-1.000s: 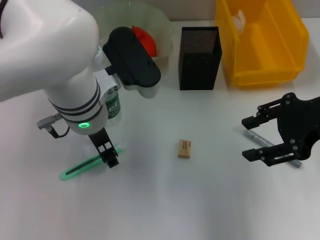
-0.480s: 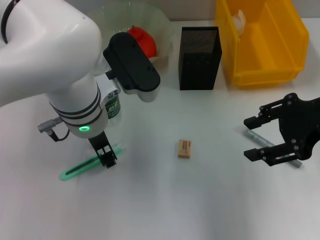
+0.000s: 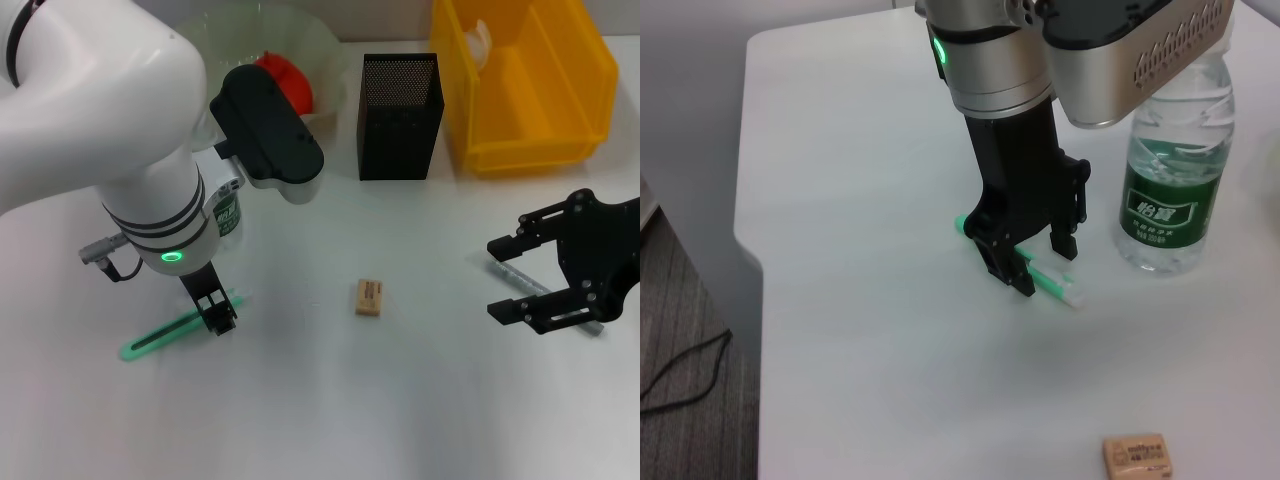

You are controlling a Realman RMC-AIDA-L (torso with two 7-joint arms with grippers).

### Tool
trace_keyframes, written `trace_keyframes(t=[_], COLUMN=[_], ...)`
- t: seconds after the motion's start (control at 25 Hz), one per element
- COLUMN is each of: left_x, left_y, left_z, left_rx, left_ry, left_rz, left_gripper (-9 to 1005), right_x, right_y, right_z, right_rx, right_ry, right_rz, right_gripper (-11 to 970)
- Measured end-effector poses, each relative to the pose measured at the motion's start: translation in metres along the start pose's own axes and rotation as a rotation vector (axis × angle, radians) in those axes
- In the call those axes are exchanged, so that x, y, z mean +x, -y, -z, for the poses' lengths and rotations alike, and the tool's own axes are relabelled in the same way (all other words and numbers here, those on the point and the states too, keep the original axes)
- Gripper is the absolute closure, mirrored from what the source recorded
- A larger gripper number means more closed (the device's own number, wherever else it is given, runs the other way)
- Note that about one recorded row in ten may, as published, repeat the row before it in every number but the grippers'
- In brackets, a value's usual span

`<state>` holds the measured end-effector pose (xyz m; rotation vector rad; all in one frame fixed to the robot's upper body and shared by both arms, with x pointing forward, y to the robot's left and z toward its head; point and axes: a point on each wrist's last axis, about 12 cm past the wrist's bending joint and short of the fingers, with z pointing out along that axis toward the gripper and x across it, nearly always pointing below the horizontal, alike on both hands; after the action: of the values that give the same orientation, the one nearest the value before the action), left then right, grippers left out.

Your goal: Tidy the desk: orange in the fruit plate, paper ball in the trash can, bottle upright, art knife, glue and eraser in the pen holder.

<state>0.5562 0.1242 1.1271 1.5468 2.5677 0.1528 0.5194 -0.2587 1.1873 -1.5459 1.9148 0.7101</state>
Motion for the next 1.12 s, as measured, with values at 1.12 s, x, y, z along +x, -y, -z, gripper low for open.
trace_keyframes(t=[1.12], left_x=[0.026], left_y=[0.004], left_z=[0.054], left_rx=[0.025], left_ry=[0.255], left_rz=[0.047], left_gripper=[806], right_x=[0.021], right_y=[-0.002], right_z=[0.022], right_rx=[0.098], right_ry=[0.050], right_rz=[-0.101], right_gripper=[309])
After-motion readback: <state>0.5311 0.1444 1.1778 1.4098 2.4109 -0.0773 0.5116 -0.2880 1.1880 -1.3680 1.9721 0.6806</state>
